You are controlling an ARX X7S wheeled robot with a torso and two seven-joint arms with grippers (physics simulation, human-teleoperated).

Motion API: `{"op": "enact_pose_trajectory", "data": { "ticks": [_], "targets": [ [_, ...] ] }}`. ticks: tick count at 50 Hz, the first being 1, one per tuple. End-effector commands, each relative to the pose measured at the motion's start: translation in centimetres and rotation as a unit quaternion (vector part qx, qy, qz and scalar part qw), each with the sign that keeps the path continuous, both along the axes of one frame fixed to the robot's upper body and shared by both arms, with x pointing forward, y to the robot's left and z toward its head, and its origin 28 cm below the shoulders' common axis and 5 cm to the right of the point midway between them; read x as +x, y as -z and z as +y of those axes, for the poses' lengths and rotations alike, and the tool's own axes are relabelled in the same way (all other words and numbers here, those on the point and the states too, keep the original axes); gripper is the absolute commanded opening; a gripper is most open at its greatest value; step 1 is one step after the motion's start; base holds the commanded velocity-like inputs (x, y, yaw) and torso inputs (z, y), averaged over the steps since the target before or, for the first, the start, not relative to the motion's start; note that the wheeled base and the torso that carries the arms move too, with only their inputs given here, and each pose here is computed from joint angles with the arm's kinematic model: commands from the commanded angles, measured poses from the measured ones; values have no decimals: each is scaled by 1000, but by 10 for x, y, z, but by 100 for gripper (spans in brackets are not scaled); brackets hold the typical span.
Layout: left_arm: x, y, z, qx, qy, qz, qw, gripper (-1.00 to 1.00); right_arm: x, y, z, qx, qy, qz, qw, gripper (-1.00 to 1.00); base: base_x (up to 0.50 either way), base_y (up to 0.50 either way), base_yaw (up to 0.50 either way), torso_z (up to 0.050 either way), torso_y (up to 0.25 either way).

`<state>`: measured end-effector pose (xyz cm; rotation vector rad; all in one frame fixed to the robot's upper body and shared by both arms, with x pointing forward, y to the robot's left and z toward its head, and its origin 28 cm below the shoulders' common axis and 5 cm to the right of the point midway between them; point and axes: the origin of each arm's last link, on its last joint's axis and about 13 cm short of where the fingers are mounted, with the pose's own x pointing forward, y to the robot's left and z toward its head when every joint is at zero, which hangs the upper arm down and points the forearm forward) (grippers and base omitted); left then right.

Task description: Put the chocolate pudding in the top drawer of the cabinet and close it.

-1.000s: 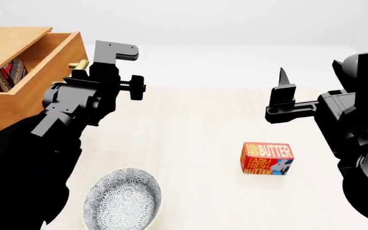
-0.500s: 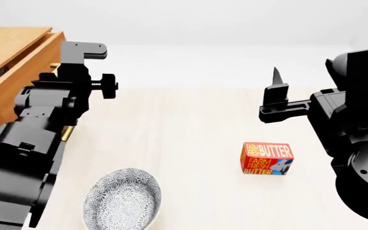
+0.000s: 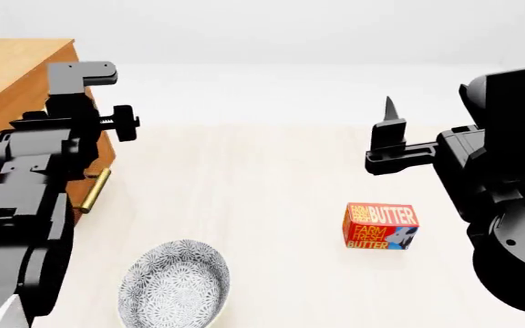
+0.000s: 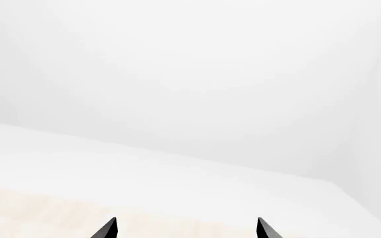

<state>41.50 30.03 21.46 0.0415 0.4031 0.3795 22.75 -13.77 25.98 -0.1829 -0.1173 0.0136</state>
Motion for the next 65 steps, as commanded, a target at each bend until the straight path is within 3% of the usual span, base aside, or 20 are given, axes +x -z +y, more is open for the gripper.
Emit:
{"op": "enact_pose_trajectory", "data": {
  "ticks": [1, 13, 25, 46, 65],
  "targets": [
    [-8, 3, 28, 18, -52, 10, 998, 100, 2, -1, 2, -2, -2, 1, 1000, 100, 12, 5, 5, 0, 0],
    [-9, 1, 34, 13, -59, 6, 998, 100, 2, -2, 4, -3, -5, 0, 1000, 100, 8, 7, 7, 0, 0],
    [-7, 2, 28, 22, -45, 5, 999, 100, 2, -2, 4, -2, -6, 0, 1000, 100, 8, 7, 7, 0, 0],
    [5, -1, -12, 45, 65, -11, 997, 100, 1, 1, 2, 2, -4, -1, 1000, 100, 2, 2, 2, 0, 0],
    [3, 12, -33, 59, 113, -2, 992, 100, 2, 4, 1, 6, -2, 0, 1000, 100, 0, 0, 0, 0, 0]
  ]
}}
